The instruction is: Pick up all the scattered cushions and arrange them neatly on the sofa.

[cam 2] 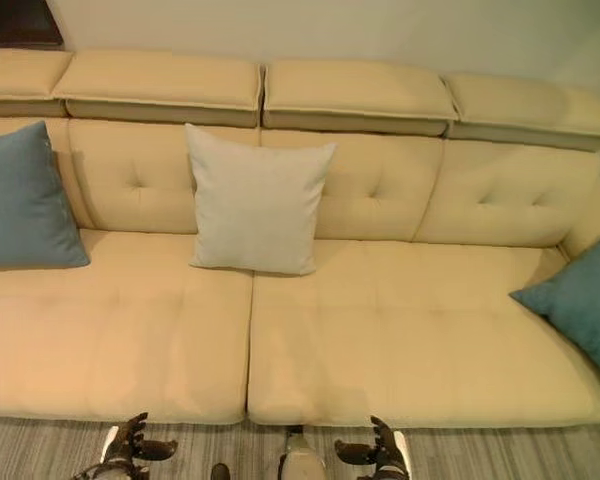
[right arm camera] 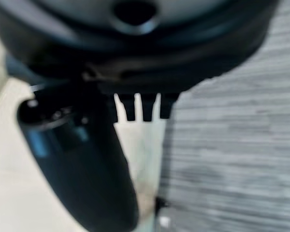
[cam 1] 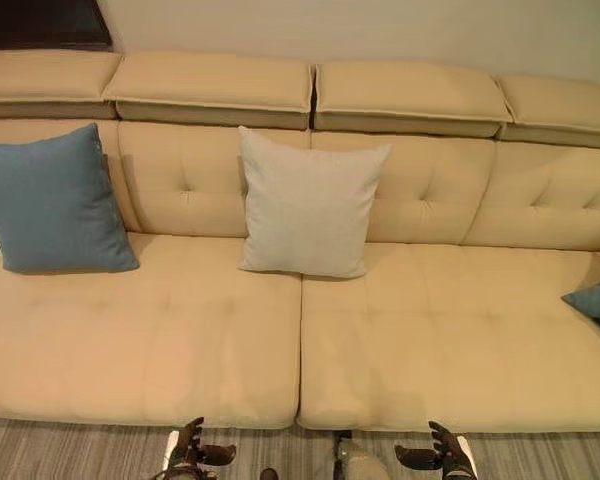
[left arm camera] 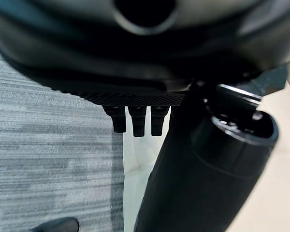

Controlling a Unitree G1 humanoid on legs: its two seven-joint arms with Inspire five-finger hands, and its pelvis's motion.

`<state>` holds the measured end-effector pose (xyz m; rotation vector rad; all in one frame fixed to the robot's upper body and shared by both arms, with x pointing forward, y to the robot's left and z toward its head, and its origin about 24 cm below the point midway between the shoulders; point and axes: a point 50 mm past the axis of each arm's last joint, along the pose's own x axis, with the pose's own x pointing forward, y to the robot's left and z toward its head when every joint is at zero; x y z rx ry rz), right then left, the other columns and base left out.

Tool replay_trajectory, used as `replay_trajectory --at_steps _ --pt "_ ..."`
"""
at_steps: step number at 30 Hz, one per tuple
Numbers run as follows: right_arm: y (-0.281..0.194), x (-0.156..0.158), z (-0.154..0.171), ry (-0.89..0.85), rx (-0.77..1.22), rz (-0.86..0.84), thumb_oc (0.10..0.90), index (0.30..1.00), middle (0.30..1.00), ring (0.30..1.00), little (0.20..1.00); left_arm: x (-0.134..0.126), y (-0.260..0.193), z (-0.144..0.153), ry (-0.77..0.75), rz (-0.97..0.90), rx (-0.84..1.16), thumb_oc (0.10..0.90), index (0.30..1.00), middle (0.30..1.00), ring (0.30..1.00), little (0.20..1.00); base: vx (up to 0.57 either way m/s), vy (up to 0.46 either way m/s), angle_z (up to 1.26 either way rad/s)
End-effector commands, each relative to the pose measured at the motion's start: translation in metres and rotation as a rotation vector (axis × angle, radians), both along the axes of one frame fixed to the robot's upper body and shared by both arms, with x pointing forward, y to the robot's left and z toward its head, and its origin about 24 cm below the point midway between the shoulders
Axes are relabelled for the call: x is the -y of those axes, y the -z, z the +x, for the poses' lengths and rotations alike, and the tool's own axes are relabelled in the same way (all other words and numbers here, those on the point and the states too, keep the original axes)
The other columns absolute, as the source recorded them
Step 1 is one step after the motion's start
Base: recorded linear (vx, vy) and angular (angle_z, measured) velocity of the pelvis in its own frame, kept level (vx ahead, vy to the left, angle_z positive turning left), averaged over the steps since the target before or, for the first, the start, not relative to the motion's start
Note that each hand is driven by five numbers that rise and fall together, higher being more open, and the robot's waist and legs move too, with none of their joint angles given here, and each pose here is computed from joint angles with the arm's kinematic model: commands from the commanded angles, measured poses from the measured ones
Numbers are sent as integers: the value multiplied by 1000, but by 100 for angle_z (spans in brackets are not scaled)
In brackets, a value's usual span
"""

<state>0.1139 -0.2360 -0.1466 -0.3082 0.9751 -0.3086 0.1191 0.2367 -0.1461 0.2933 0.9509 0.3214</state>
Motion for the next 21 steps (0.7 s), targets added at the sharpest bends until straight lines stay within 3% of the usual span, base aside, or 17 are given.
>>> replay_trajectory --at_steps 1,8,16,21 --pt "-18 14 35 -11 134 -44 800 900 900 900 900 -6 -6 14 8 26 40 800 900 900 900 900 -131 -32 -11" --pt "-15 5 37 -27 124 -21 800 900 900 900 900 -5 0 1 -10 17 -17 800 900 900 900 900 -151 -113 -6" --pt "-19 11 40 17 147 -27 800 900 900 900 900 8 -3 21 53 9 14 800 900 900 900 900 -209 -96 5" --pt "-14 18 29 33 96 -37 800 900 900 900 900 16 2 13 95 -1 -31 800 900 900 900 900 -168 50 11"
